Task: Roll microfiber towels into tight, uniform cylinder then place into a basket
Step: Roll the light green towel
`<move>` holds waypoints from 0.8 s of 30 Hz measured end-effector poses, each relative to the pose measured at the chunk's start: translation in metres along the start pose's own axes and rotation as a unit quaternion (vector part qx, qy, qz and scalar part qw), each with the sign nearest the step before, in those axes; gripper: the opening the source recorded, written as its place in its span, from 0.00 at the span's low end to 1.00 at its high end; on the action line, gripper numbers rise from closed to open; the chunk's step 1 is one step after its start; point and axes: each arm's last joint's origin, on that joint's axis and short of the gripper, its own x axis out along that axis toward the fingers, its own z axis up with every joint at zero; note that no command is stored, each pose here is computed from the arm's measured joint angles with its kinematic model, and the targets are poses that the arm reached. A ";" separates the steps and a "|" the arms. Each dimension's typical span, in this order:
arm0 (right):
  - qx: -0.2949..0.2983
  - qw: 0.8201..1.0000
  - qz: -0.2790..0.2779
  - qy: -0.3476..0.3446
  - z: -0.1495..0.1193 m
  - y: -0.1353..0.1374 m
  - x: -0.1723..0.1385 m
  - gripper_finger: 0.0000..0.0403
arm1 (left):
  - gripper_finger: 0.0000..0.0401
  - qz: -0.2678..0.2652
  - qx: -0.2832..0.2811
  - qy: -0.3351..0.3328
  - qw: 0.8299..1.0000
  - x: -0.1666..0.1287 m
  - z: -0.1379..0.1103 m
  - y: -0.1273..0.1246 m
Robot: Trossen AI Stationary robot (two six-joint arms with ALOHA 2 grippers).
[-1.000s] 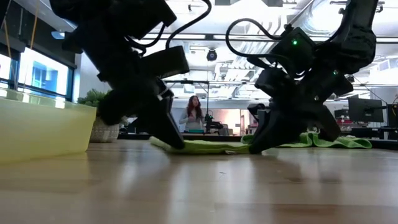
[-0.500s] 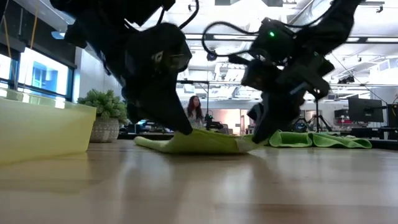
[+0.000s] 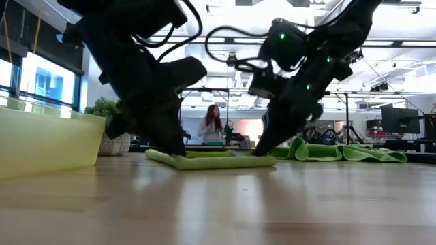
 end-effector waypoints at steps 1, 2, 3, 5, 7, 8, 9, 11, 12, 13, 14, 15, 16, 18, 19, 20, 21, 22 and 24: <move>0.000 1.000 -0.001 0.005 -0.002 0.000 0.003 0.00 | 0.04 0.008 -0.005 -0.006 1.000 0.000 0.000 0.001; 0.001 1.000 -0.001 0.009 -0.004 -0.001 0.007 0.00 | 0.04 0.011 -0.005 -0.011 1.000 0.000 0.000 0.001; 0.000 1.000 -0.001 0.008 -0.005 -0.001 0.010 0.00 | 0.04 0.013 -0.003 -0.012 1.000 0.000 0.000 0.001; 0.000 1.000 0.000 0.004 -0.005 -0.001 0.013 0.00 | 0.04 0.013 0.007 -0.012 1.000 0.000 0.000 0.001; -0.003 1.000 0.000 0.002 -0.004 -0.001 0.014 0.00 | 0.04 0.015 0.017 -0.012 1.000 0.000 0.000 0.002; -0.009 1.000 0.000 0.002 -0.004 -0.001 0.015 0.01 | 0.04 0.018 0.022 -0.010 1.000 0.000 0.000 0.002; -0.018 1.000 0.000 0.002 -0.005 -0.001 0.015 0.02 | 0.04 0.020 0.026 -0.009 0.999 0.000 0.000 0.003; -0.029 1.000 0.000 0.003 -0.005 -0.001 0.015 0.06 | 0.04 0.026 0.035 -0.009 0.999 0.000 -0.001 0.004; -0.030 1.000 0.000 0.004 -0.005 0.000 0.014 0.09 | 0.04 0.027 0.041 -0.010 0.999 0.000 -0.001 0.004; -0.031 0.999 0.000 0.006 -0.005 0.000 0.013 0.12 | 0.04 0.029 0.045 -0.011 0.998 0.000 0.000 0.004; -0.032 0.999 0.000 0.008 -0.005 0.000 0.011 0.15 | 0.04 0.031 0.050 -0.011 0.998 0.000 0.000 0.004; -0.035 0.999 0.000 0.013 -0.005 0.000 0.008 0.18 | 0.04 0.034 0.054 -0.010 0.998 0.000 0.000 0.005; -0.040 0.999 0.000 0.021 -0.005 0.000 0.004 0.21 | 0.04 0.036 0.055 -0.009 0.998 0.001 0.001 0.006; -0.044 0.998 0.000 0.037 -0.004 0.001 -0.005 0.25 | 0.04 0.040 0.054 -0.008 0.998 0.001 0.002 0.008; -0.047 0.998 0.000 0.041 -0.003 0.001 -0.010 0.27 | 0.04 0.042 0.055 -0.008 0.998 0.002 0.003 0.008; -0.053 0.998 0.001 0.040 -0.001 0.002 -0.015 0.28 | 0.04 0.043 0.056 -0.008 0.997 0.002 0.004 0.009; -0.060 0.997 0.004 0.037 0.000 0.004 -0.019 0.28 | 0.04 0.044 0.057 -0.007 0.997 0.002 0.005 0.010; -0.070 0.997 0.006 0.033 0.002 0.006 -0.022 0.29 | 0.04 0.044 0.059 -0.006 0.997 0.003 0.005 0.010; -0.091 0.995 0.015 0.032 0.003 0.012 -0.027 0.29 | 0.04 0.044 0.060 -0.005 0.997 0.003 0.006 0.011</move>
